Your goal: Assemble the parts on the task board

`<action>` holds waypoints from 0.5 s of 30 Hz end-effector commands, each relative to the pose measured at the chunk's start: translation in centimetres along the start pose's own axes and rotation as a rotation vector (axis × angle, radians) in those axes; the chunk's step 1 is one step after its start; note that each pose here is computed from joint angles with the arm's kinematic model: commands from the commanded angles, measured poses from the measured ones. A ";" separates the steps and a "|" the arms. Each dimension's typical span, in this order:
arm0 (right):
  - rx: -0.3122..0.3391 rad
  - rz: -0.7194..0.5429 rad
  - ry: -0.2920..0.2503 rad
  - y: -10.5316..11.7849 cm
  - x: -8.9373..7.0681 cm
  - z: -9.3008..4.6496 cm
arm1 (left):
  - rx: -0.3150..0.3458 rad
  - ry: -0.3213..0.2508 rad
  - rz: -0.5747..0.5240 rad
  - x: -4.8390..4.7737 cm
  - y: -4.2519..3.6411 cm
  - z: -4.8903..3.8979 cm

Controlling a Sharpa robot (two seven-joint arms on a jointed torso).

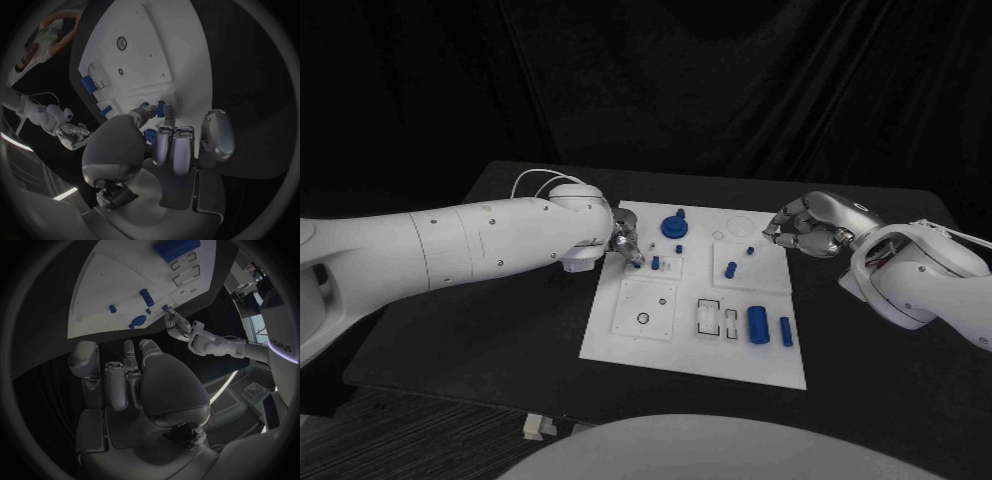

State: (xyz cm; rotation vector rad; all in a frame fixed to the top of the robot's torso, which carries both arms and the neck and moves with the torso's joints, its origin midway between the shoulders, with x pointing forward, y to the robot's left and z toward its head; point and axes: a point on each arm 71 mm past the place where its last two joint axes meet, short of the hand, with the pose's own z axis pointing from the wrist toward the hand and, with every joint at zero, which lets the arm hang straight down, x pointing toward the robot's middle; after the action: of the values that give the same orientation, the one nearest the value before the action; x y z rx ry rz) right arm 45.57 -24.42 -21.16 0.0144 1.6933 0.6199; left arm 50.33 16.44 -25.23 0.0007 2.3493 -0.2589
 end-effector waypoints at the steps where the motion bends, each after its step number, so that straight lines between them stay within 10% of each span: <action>1: 0.021 -0.001 0.006 -0.2 0.1 -0.1 | 0.005 0.026 0.013 0.46 -0.24 0.04; 15: 0.024 -0.002 0.010 -0.2 0.2 0.0 | -0.008 0.038 0.019 0.59 -0.13 0.16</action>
State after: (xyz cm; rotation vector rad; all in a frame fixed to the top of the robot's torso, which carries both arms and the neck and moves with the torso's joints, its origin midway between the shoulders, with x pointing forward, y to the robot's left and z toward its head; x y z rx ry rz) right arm 45.57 -24.39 -21.21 0.0152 1.6974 0.6185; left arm 50.24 16.37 -25.37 0.0070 2.3617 -0.2483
